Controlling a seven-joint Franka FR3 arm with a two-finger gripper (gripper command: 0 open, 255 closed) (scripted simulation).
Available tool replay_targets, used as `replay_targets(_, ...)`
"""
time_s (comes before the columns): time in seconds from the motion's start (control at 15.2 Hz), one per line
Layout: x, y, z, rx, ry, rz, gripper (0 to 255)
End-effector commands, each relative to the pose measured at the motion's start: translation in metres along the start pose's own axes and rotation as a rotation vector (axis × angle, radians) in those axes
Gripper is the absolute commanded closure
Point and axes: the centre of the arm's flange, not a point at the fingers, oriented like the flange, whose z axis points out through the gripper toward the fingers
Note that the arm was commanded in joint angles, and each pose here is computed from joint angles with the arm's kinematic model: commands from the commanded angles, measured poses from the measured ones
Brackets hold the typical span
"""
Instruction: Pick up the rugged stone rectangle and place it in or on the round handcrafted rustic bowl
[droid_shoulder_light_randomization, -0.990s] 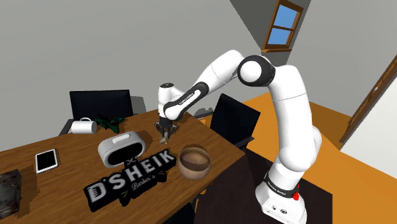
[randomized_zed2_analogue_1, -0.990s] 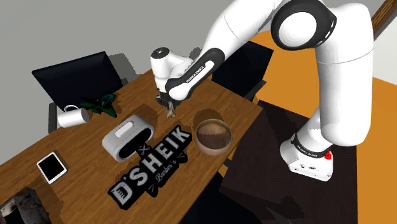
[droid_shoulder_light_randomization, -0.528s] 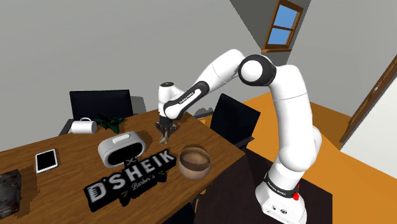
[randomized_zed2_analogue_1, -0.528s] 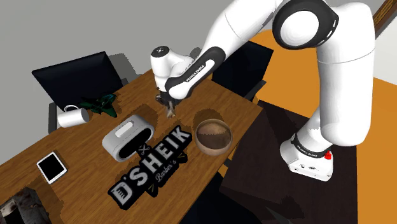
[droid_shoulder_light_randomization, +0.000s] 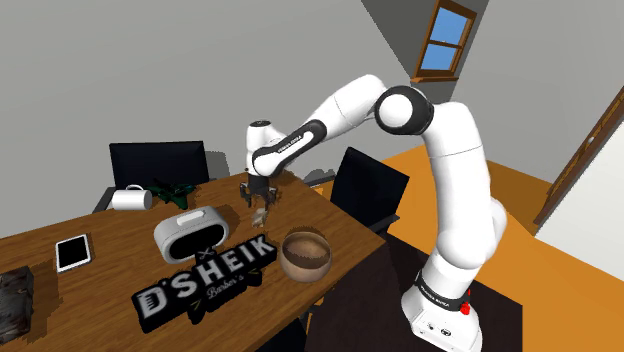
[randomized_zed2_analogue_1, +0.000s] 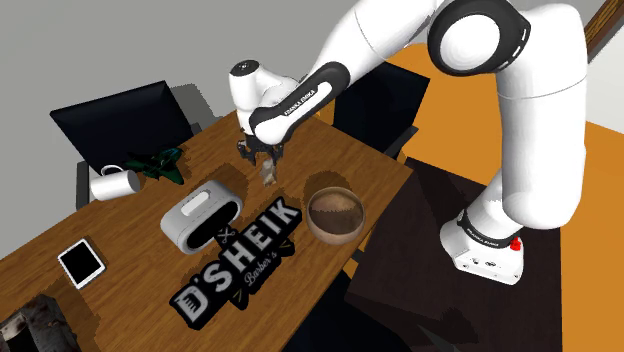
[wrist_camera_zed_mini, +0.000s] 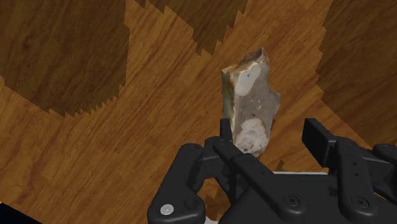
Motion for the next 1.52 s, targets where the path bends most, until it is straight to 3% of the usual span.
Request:
replay_targets(0.0, 0.039, -0.029, 0.014, -0.162, -0.207, -0.135, 0)
replay_targets(0.53, 0.031, -0.022, 0.052, -0.162, -0.207, -0.135, 0)
replay_targets(1.06, 0.031, -0.022, 0.052, -0.162, -0.207, -0.135, 0)
replay_targets(1.12, 0.031, -0.022, 0.052, -0.162, -0.207, -0.135, 255)
replay_targets(1.45, 0.031, -0.022, 0.052, -0.162, -0.207, -0.135, 255)
